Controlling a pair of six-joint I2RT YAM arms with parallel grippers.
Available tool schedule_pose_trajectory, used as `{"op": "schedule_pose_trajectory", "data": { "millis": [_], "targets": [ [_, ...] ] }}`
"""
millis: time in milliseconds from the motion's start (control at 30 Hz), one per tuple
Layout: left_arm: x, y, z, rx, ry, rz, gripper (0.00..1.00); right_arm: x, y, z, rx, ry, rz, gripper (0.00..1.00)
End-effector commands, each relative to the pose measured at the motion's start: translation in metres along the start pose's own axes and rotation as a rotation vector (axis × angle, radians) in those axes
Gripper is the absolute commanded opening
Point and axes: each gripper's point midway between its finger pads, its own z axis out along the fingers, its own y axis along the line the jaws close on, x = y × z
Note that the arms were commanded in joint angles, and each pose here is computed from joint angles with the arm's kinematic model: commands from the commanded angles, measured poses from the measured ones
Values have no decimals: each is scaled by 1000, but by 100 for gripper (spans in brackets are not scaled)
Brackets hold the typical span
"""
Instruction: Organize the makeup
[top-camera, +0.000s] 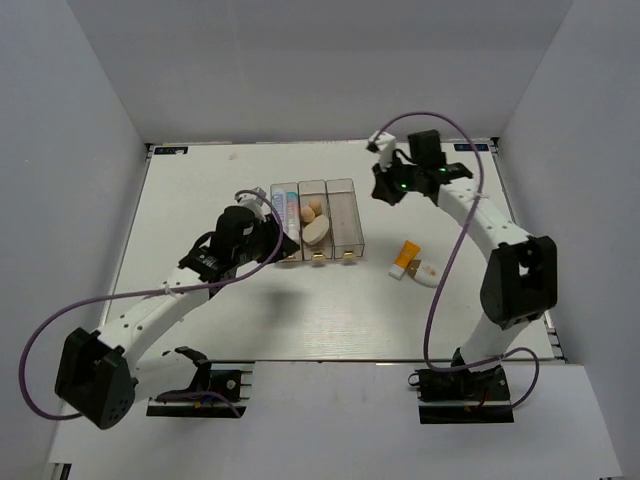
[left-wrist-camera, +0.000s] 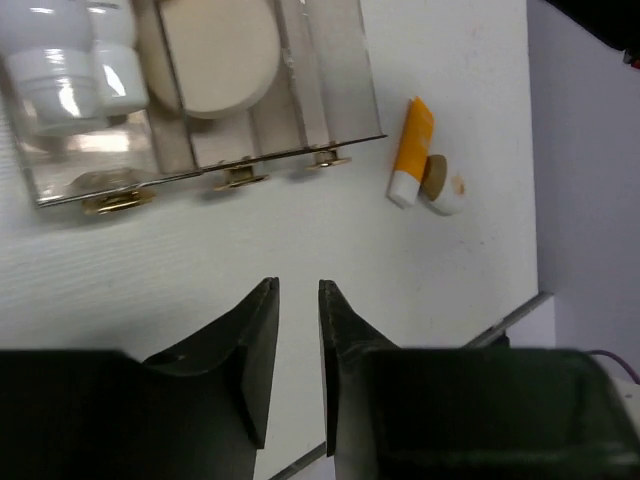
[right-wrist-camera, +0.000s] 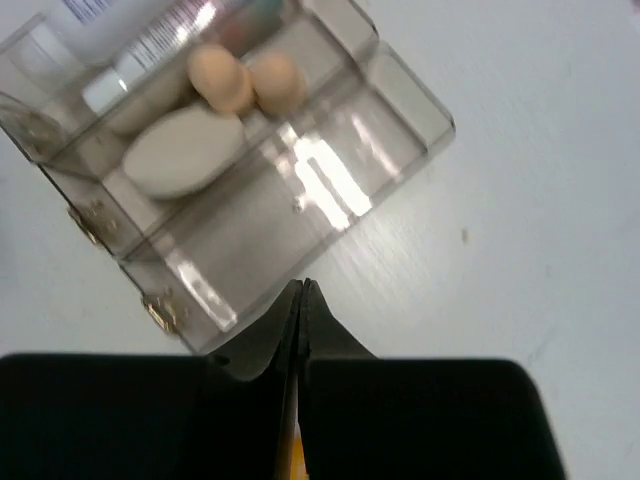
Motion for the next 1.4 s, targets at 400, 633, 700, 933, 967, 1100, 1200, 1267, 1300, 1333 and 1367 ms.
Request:
{"op": "schedule_pose_trajectory", "data": {
  "millis": [400,633,700,933,967,1100,1200,1267,1300,1333,1367],
  "targets": [
    [3,-116,67,363,188,195,67,171,39,-108,-63,274,338,79],
    [20,-123,74,364,221,210,72,206,30,-112,24,329,203,89],
    [24,-123,74,358,223,214,73,212,26,-108,23,351,183,89],
    [32,-120,68,334,226,220,73,228,11,-94,16,386,130,89],
    [32,-118,68,329,225,219,73,228,11,-92,8,387,123,89],
    [31,-116,67,313,215,217,73,240,11,-85,-12,413,124,89],
    [31,-112,65,300,210,215,73,250,14,-83,-20,431,118,89],
    [32,-110,64,296,211,214,74,260,17,-81,-25,447,109,88],
    [33,-109,63,293,212,214,73,264,19,-81,-27,454,107,87],
    [33,-109,63,293,212,216,73,268,20,-81,-27,466,98,83],
    [33,-108,62,291,210,216,74,272,22,-80,-27,471,95,82]
  ]
}}
